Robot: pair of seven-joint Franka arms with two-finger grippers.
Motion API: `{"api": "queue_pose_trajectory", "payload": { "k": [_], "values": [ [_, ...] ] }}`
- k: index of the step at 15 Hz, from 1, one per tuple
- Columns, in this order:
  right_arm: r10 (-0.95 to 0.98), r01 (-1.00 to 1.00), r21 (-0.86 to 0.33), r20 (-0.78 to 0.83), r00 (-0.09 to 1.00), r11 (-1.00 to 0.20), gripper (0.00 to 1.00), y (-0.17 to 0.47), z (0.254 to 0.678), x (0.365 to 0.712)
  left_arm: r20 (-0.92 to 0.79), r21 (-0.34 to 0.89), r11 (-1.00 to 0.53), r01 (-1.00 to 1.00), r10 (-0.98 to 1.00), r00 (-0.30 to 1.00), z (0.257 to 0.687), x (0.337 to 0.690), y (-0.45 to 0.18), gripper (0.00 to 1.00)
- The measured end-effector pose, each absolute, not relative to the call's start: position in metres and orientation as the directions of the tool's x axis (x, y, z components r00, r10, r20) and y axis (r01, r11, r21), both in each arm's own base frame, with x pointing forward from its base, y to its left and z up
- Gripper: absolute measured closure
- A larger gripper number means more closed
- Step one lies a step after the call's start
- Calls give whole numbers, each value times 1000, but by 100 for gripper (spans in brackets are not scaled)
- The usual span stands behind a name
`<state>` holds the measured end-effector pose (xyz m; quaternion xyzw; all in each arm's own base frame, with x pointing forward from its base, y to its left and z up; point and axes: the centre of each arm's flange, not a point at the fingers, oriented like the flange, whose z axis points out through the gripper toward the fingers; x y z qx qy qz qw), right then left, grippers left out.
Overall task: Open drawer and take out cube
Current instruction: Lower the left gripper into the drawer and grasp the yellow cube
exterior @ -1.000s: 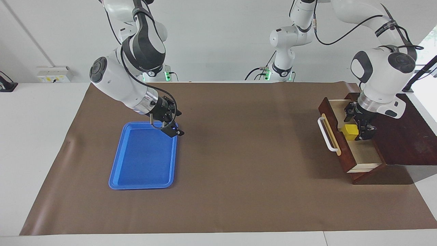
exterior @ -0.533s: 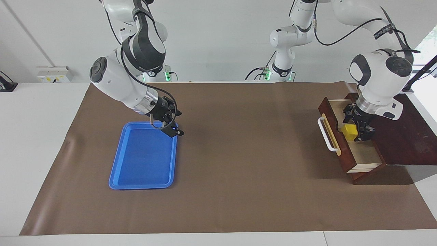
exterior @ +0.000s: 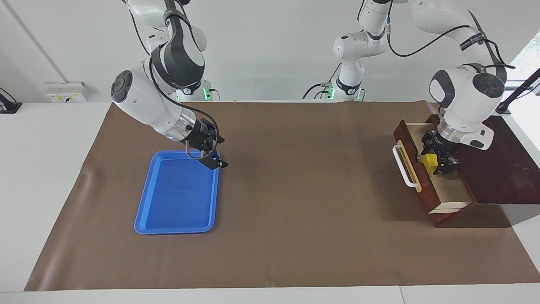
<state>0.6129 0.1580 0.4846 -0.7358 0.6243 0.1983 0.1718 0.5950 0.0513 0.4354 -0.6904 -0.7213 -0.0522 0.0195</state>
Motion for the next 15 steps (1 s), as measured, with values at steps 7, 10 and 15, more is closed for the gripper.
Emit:
{"api": "queue_pose_trajectory", "payload": {
  "k": [7,10,15],
  "values": [
    [-851,-987,-5,-506,142,-162,0,158,485,613,100,58,19,998,995,-24,452,600,37,45],
    [-851,-987,-5,-506,142,-162,0,158,485,613,103,37,0,999,995,-3,467,599,22,45],
    [-851,-987,-6,-506,142,-161,0,158,485,613,109,18,5,1000,994,-7,503,596,19,45]
  ]
}}
